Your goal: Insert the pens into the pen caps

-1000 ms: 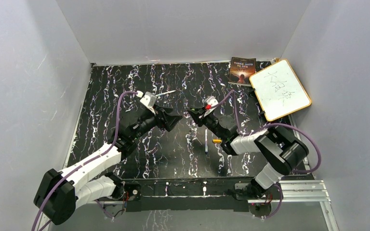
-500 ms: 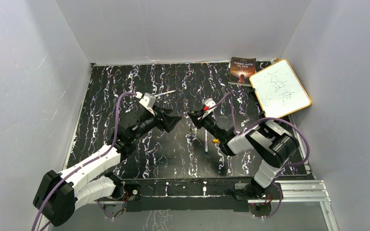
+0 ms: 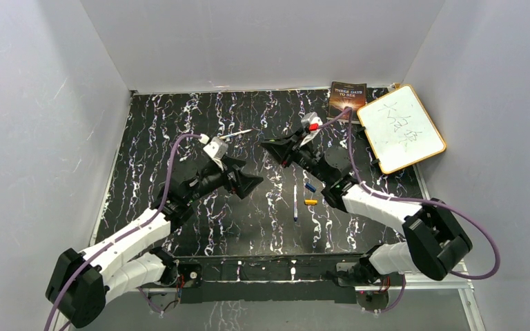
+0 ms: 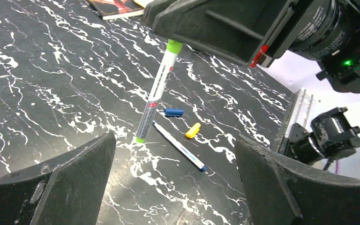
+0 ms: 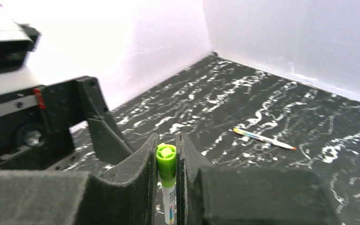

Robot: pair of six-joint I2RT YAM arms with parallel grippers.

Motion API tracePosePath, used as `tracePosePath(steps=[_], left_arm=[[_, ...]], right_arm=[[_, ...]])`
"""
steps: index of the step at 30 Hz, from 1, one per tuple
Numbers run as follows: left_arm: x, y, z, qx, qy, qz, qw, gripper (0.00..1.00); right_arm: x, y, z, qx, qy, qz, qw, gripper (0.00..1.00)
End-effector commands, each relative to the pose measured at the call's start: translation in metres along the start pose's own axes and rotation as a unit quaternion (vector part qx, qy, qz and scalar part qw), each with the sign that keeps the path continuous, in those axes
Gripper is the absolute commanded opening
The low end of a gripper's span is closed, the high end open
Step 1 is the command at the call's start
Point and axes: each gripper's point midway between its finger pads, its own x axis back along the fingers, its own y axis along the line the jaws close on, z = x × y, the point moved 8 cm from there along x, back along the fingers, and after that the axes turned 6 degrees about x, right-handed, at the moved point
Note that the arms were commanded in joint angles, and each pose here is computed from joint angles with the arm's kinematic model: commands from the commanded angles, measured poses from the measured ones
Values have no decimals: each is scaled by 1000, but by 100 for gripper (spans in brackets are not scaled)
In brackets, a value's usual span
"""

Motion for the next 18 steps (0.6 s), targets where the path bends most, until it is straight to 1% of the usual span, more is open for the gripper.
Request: tracePosePath(steps=[1, 8, 13, 18], left_arm=[[9, -21, -23, -20, -30, 50, 998, 98], [12, -30, -33, -19, -53, 77, 995, 98], [9, -35, -36, -24, -43, 99, 994, 98], [7, -39, -36, -18, -41, 119, 992, 94]], right_arm=[[1, 19, -29, -45, -15, -68, 997, 0], [7, 37, -44, -76, -26, -134, 988, 0], [9, 46, -55, -97, -29, -172, 980, 0], [12, 52, -63, -106, -39, -193, 975, 0]])
